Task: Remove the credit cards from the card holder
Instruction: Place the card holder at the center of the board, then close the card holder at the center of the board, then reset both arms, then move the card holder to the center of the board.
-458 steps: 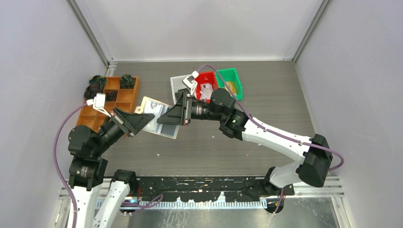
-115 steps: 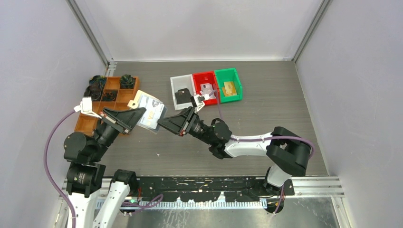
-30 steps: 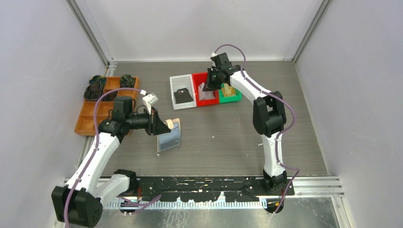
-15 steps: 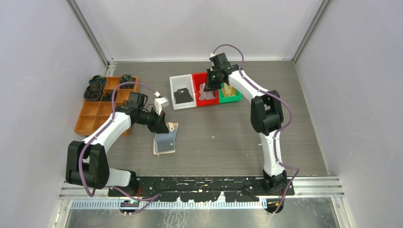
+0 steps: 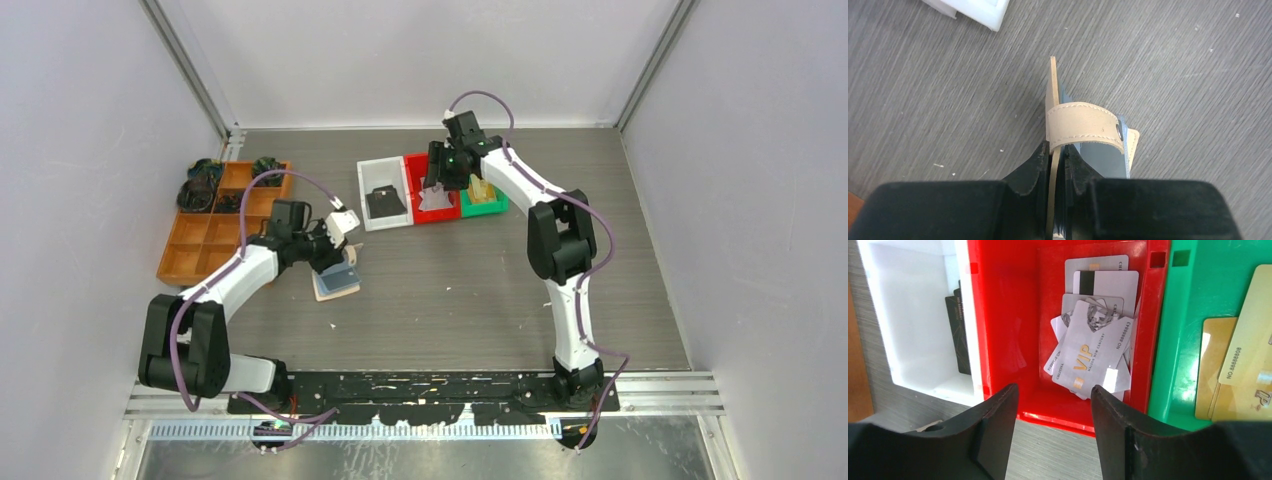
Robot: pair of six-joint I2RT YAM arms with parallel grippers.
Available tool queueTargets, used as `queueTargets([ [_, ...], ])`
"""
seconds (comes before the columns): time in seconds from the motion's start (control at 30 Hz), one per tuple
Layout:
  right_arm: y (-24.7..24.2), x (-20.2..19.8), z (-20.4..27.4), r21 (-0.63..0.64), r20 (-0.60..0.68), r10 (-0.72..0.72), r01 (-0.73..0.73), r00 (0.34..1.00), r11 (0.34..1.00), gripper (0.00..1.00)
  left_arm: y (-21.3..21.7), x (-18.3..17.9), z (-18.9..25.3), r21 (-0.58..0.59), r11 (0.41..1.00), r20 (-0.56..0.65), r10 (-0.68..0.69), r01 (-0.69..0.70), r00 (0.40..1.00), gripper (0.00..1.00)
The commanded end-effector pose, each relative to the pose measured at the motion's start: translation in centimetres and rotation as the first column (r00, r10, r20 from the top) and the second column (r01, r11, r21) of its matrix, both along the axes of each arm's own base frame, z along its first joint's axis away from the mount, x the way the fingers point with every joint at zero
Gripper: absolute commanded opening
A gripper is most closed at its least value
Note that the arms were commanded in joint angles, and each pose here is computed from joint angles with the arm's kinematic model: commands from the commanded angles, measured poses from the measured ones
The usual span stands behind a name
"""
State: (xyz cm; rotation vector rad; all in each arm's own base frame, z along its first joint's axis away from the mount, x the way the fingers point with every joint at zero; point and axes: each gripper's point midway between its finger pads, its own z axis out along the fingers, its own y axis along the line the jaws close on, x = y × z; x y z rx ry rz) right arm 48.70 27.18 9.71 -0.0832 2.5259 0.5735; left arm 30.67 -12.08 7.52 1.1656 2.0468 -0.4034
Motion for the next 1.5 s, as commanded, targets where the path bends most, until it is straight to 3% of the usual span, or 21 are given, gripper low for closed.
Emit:
queueTargets([
  [0.0,1.1,0.2,10.2,0.126,0.206,-0.028,0.002,0.978,0.992,0.61,-0.1,0.3,0.3,0.083,0.989,0.100,-0.133,0.125,0.986,0.00],
  [0.13,2.0,-1.8,14.0,0.220,0.254,-0.034,-0.023,0.967,0.975,0.63,-0.4,-1.9,0.3,0.151,0.961,0.137,-0.251,0.230,0.958,0.00],
  [0.27,2.4,-4.1,15.7,0.283,0.269,-0.039,-0.040,0.962,0.958,0.67,0.1,-4.7,-1.3,0.293,0.899,0.133,-0.376,0.326,0.917,0.04],
  [0.4,2.1,-6.1,15.5,0.285,0.259,-0.025,-0.051,0.966,0.957,0.73,1.4,-7.4,-2.7,0.352,0.852,0.059,-0.433,0.388,0.899,0.17],
  [0.6,1.0,-8.3,15.4,0.290,0.257,-0.026,-0.052,0.966,0.955,0.75,1.3,-11.4,-2.2,0.323,0.805,0.052,-0.539,0.497,0.841,0.34],
  [0.73,0.6,-9.7,15.5,0.307,0.250,-0.023,-0.056,0.968,0.950,0.76,1.4,-13.2,-2.0,0.320,0.767,0.051,-0.600,0.556,0.798,0.35],
  [0.9,0.0,-11.0,15.4,0.312,0.240,-0.028,-0.050,0.970,0.949,0.79,0.5,-14.5,-0.7,0.254,0.770,0.054,-0.616,0.586,0.786,0.37],
  [1.07,-0.5,-12.1,15.4,0.332,0.223,-0.047,-0.031,0.974,0.943,0.80,0.3,-17.0,-0.2,0.171,0.759,-0.017,-0.635,0.628,0.772,0.39],
  [1.47,-1.0,-14.2,14.3,0.392,0.198,-0.070,-0.014,0.978,0.920,0.82,1.5,-19.8,-3.1,0.189,0.680,-0.094,-0.706,0.709,0.702,0.39],
])
